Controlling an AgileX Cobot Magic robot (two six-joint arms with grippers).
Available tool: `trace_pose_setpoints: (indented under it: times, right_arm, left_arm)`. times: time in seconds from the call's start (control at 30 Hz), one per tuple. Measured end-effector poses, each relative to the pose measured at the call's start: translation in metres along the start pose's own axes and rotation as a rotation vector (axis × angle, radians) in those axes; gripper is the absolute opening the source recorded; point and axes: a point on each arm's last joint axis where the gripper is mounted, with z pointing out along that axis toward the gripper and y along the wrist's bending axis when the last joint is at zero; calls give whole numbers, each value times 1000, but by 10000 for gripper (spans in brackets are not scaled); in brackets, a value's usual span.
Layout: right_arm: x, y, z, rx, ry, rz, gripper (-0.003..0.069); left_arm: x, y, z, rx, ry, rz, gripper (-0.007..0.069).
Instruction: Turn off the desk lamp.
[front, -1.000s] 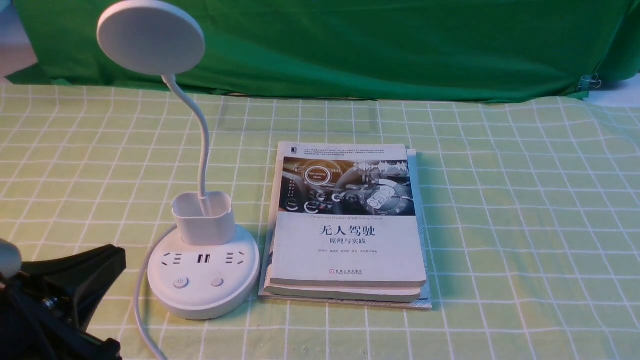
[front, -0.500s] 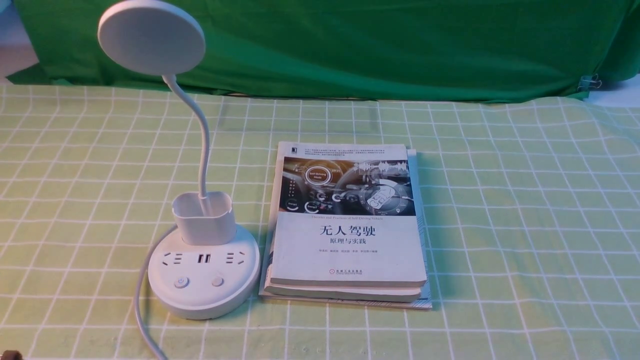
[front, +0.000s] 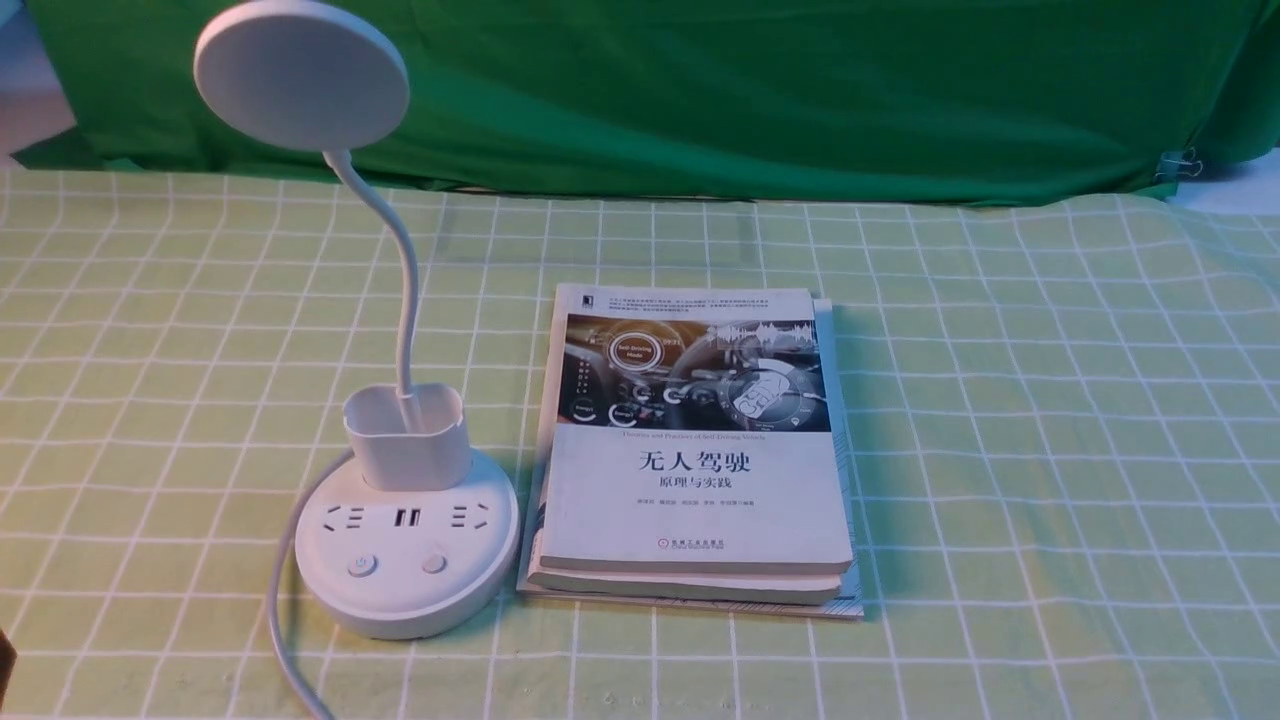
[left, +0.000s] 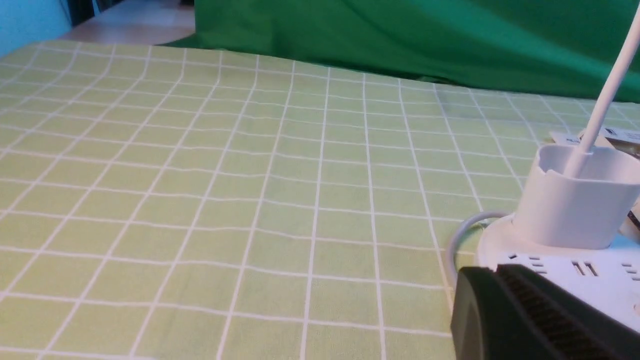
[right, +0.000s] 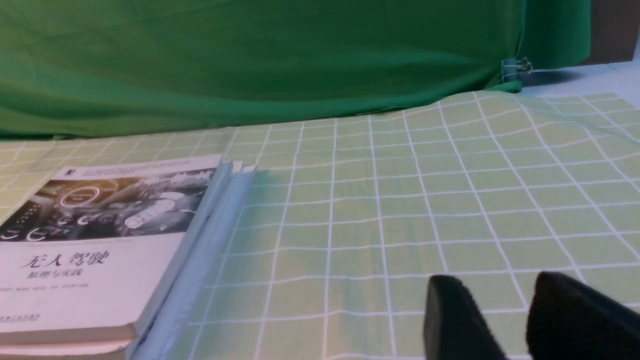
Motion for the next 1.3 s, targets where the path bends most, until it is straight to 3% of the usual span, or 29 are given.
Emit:
trace_pose_setpoints:
  times: [1.3]
  right_arm:
    - [0, 0, 0, 0, 1, 0, 238]
  left_arm:
    - [0, 1, 0, -16, -3, 58, 1]
